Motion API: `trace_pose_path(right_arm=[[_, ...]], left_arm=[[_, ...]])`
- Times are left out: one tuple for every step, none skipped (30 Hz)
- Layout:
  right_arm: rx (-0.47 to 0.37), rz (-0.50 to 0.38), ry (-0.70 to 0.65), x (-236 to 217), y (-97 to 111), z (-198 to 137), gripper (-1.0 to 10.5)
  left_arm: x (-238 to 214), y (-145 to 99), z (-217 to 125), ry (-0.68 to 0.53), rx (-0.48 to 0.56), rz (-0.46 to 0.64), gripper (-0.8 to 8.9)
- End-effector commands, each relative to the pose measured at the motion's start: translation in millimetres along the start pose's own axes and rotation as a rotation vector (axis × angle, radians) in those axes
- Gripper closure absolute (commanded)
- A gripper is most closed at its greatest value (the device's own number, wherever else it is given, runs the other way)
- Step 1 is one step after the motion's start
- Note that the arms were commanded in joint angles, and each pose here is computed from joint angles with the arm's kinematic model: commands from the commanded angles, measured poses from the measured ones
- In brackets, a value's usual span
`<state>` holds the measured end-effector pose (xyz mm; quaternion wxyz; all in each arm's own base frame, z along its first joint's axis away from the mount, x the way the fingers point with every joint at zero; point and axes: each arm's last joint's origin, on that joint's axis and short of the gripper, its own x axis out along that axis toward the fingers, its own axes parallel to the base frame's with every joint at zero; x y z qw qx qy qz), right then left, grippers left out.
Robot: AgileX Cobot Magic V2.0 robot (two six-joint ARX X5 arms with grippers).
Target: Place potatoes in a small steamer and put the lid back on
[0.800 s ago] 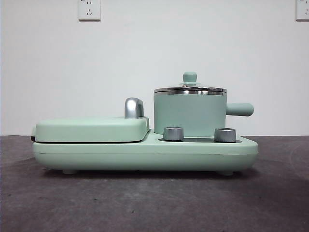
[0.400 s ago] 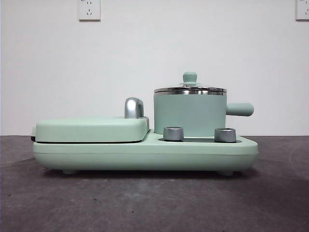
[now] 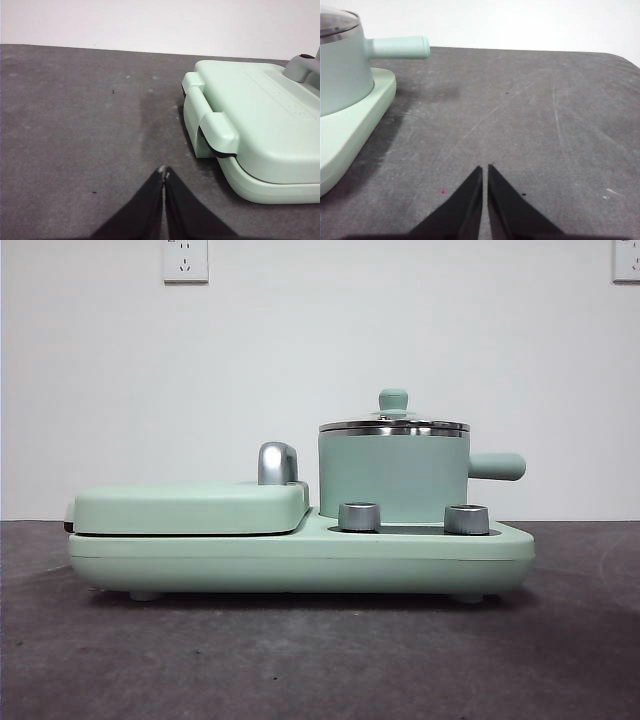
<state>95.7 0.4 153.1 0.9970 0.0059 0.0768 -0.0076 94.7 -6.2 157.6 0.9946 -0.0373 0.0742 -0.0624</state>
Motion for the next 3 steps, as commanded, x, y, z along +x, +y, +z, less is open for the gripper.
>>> trace_pose_path(right_arm=[[0.004,-0.002,-0.006,0.5,-0.1,-0.7,9.3],[0.004,-0.002,-0.005,0.5,-0.1,-0.8,9.3],[0.004,-0.002,-0.006,0.5,-0.1,-0.7,9.3]], left_arm=[[1.7,0.4,-4.5,0.003,-0.001,-0.004,8.08],[1.7,0.4,-4.5,0.003,-0.001,-0.004,8.08],[1.7,0.4,-4.5,0.003,-0.001,-0.004,8.08]])
